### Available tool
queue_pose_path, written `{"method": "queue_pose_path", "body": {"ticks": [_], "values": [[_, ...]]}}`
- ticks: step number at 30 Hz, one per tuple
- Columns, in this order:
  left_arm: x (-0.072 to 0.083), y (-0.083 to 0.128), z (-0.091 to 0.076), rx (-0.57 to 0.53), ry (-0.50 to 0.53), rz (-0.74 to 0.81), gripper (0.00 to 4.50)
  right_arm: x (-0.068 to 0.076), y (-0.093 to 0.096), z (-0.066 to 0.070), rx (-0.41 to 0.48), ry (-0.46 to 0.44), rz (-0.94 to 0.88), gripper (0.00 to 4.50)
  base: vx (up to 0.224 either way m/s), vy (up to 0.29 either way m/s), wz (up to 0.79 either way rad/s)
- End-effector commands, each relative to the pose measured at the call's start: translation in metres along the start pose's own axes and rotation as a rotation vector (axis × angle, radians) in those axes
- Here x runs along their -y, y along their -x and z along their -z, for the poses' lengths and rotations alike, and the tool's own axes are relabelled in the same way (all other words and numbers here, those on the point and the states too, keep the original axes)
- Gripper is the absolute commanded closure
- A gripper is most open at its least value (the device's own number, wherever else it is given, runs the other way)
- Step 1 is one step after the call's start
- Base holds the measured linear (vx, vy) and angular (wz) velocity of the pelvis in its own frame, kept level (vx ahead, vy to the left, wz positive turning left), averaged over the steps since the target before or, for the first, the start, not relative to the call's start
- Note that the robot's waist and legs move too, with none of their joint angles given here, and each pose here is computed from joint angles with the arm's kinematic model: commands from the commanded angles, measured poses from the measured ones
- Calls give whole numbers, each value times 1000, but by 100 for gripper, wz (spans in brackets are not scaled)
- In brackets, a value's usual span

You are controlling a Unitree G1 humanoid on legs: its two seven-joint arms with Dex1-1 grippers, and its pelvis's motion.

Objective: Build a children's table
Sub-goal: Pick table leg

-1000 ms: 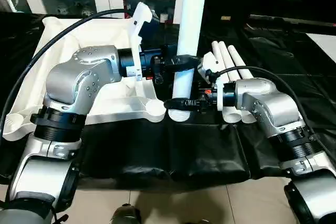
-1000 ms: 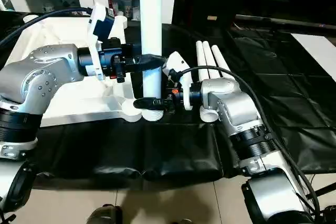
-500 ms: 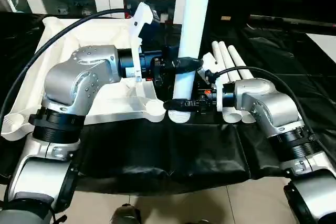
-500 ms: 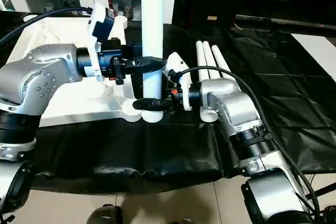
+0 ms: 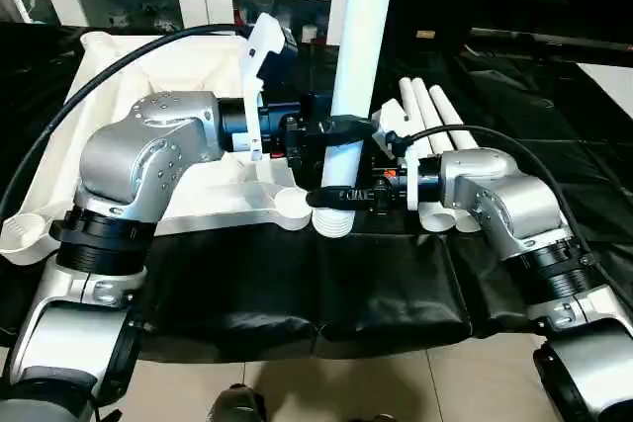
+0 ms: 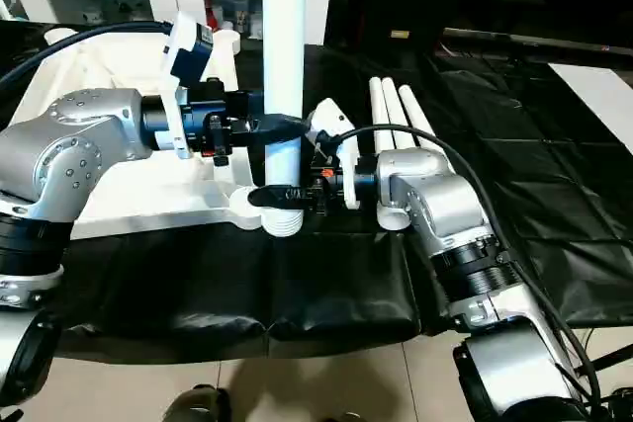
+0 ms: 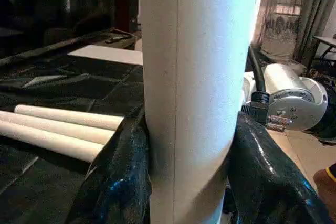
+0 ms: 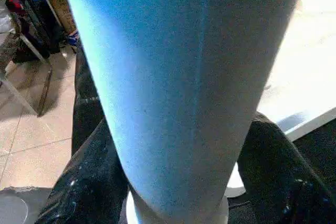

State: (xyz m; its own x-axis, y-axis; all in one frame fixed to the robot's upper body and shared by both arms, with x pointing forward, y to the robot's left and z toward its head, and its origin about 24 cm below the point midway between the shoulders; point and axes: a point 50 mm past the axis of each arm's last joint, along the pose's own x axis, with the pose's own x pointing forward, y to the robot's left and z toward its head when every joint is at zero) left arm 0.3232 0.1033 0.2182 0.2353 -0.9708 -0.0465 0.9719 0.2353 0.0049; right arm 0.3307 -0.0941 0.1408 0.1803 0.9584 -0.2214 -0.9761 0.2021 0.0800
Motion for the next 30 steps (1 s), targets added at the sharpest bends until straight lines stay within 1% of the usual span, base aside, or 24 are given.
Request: {"method": "queue_pose_path", "body": {"ticks": [1, 2, 5, 7, 11, 19, 20, 21, 22, 23, 25, 27, 28, 29, 30], "values": [[3, -4, -4, -5, -20, 23, 267, 0, 3, -8, 23, 20, -6, 163, 0, 0, 0], [3, -4, -4, -4, -20, 23, 267, 0, 3, -8, 23, 20, -7, 190, 0, 0, 0], [3, -3, -4, -3, -21, 23, 267, 0, 3, -8, 25, 19, -11, 202, 0, 0, 0], [3, -3, -4, -3, -21, 23, 267, 0, 2, -8, 28, 18, -13, 232, 0, 0, 0], [3, -2, -5, -3, -23, 23, 267, 0, 2, -8, 30, 18, -14, 256, 0, 0, 0], [3, -2, -5, -6, -26, 23, 267, -1, 1, -8, 33, 21, -15, 262, 0, 0, 0], [1, -2, -5, 4, -22, -5, 267, -1, 1, -8, 36, 21, -13, 262, 0, 0, 0], [-2, -2, -5, 14, -9, -27, 232, -1, 1, -7, 40, 21, -9, 262, 0, 0, 0], [-1, -1, -4, 14, 5, -15, 232, -1, 1, -7, 43, 19, -3, 262, 0, 0, 0], [-1, -1, -4, 14, 13, -5, 197, -1, 1, -7, 45, 18, -1, 262, 0, 0, 0], [0, 0, -3, 14, 22, 5, 194, -1, 1, -7, 47, 17, 3, 262, 0, 0, 0], [0, 1, -1, 15, 31, 2, 176, 0, 2, -7, 61, 12, 20, 263, 0, 0, 0], [-1, 2, 0, 22, 40, 1, 176, 1, 3, -7, 75, 8, 38, 263, 0, 0, 0], [-1, 3, 0, 29, 47, 4, 157, 2, 4, -8, 84, 4, 49, 263, 0, 0, 0], [-1, 4, 0, 32, 53, 4, 152, 2, 5, -8, 93, 0, 56, 263, 0, 0, 0]]}}
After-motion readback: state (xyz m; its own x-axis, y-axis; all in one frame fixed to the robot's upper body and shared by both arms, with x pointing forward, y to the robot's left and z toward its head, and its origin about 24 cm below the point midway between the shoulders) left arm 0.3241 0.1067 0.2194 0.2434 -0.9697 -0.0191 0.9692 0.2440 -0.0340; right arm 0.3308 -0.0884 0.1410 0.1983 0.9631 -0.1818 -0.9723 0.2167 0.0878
